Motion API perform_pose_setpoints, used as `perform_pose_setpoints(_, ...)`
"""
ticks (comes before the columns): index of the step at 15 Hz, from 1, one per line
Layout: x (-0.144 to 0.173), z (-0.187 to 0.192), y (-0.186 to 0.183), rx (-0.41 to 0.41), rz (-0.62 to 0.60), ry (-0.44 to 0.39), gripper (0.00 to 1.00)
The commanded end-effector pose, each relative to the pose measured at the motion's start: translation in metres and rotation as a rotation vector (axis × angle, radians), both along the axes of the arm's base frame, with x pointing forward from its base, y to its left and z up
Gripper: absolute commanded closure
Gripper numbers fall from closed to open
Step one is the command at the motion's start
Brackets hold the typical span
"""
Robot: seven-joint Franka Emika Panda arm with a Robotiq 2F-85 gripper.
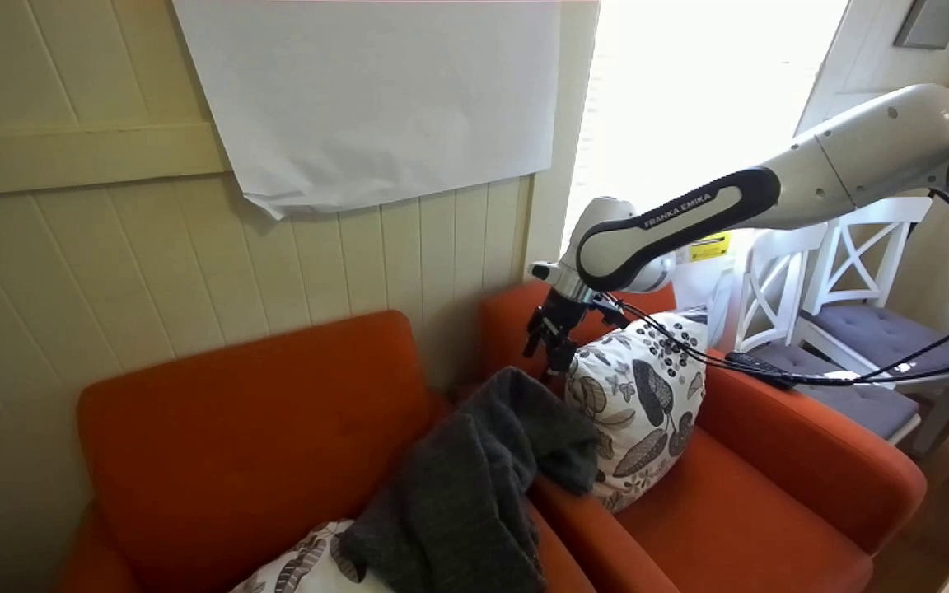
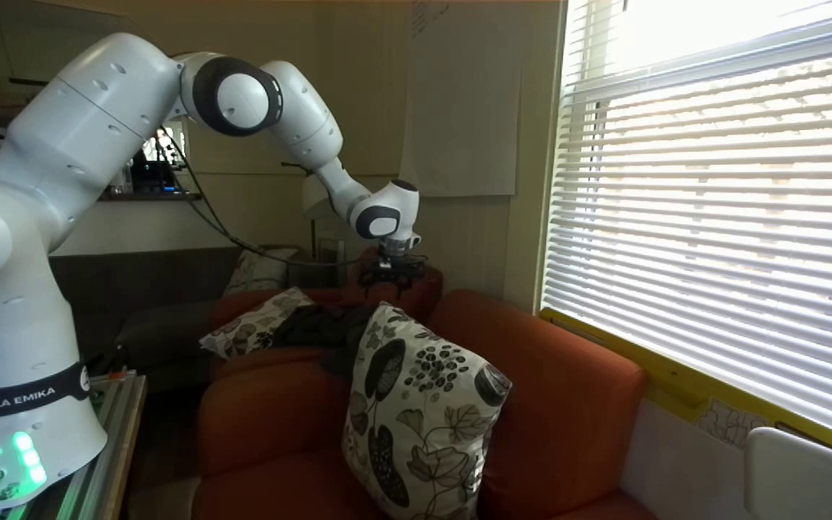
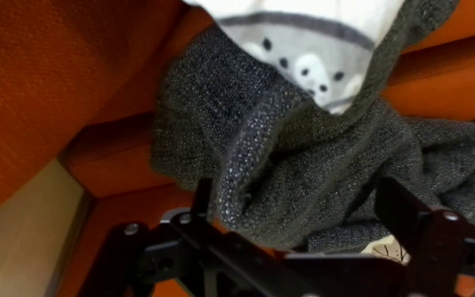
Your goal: Move the grey towel to the right
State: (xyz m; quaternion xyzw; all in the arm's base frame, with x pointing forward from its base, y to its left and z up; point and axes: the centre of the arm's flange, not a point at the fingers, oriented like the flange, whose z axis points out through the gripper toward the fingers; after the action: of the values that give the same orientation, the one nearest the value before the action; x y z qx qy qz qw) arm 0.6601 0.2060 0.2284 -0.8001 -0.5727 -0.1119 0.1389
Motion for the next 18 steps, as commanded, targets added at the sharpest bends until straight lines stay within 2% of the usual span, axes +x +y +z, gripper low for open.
perform_pose_setpoints(1, 0.033, -0.03, 0.004, -0.011, 0.015, 0.015, 0.0)
perform_pose_setpoints(4, 0.043, -0.049, 0.002, -0.027, -0.002, 0.01, 0.0)
perform_pose_setpoints(5, 0.046, -0.054, 0.004, -0.028, 0.02, 0.059, 0.25)
perform_pose_setpoints(6, 0.048, -0.061, 0.004, -0.033, 0.034, 0.084, 0.28)
perform_pose_setpoints(9, 0.05, -0.074, 0.007, -0.046, 0.039, 0.116, 0.49)
perform_pose_setpoints(15, 0.036, -0.049, 0.003, -0.049, 0.042, 0.192, 0.92)
perform_pose_setpoints(16, 0.033, -0.047, 0.001, -0.049, 0.041, 0.205, 0.97)
perform_pose_setpoints(18, 0.026, -0.042, -0.002, -0.049, 0.04, 0.228, 1.0)
